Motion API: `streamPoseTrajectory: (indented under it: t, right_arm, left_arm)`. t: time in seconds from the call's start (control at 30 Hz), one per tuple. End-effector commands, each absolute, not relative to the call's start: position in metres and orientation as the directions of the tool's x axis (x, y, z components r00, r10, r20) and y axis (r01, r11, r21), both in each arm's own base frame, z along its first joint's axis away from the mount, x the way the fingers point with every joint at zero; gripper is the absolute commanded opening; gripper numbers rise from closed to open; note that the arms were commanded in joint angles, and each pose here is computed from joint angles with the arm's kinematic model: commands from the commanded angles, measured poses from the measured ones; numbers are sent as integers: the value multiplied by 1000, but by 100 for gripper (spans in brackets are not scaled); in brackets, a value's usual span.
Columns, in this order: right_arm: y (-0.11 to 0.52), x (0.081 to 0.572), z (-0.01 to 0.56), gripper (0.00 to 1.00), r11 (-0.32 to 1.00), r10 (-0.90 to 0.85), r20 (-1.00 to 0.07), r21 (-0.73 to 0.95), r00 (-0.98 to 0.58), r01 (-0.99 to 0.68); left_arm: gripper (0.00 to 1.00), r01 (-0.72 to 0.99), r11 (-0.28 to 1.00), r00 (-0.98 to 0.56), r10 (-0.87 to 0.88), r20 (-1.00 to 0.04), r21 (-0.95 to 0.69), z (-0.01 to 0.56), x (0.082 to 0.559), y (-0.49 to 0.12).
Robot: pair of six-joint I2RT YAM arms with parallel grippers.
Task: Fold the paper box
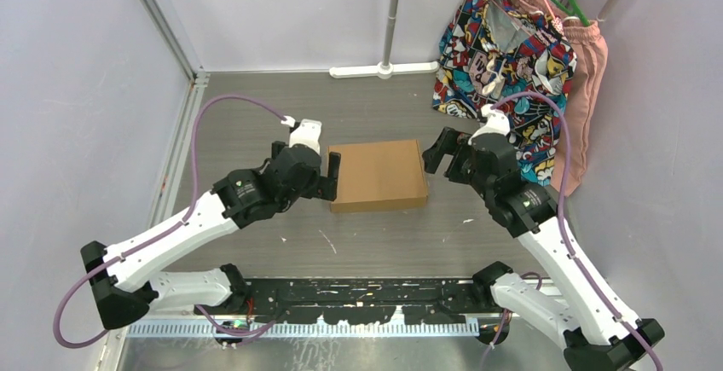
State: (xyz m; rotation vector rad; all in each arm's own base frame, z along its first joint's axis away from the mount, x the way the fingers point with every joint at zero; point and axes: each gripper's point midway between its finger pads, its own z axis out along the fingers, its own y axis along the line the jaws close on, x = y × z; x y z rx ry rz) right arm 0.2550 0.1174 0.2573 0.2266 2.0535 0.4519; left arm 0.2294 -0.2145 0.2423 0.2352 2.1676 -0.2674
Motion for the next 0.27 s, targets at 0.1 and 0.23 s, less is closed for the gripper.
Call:
streamPoseTrajectory:
  t: [0.1,0.23]
  right_arm:
    - [114,275,252,100,937,305,-838,348,-453,-13]
    - [116,289,245,100,957,253,-844,290,-473,-5]
  left_arm:
    - [100,243,969,-528,93,-844,-45,244,245,-199]
    - [100,242,969,-531,100,-841,-37,242,260,-197]
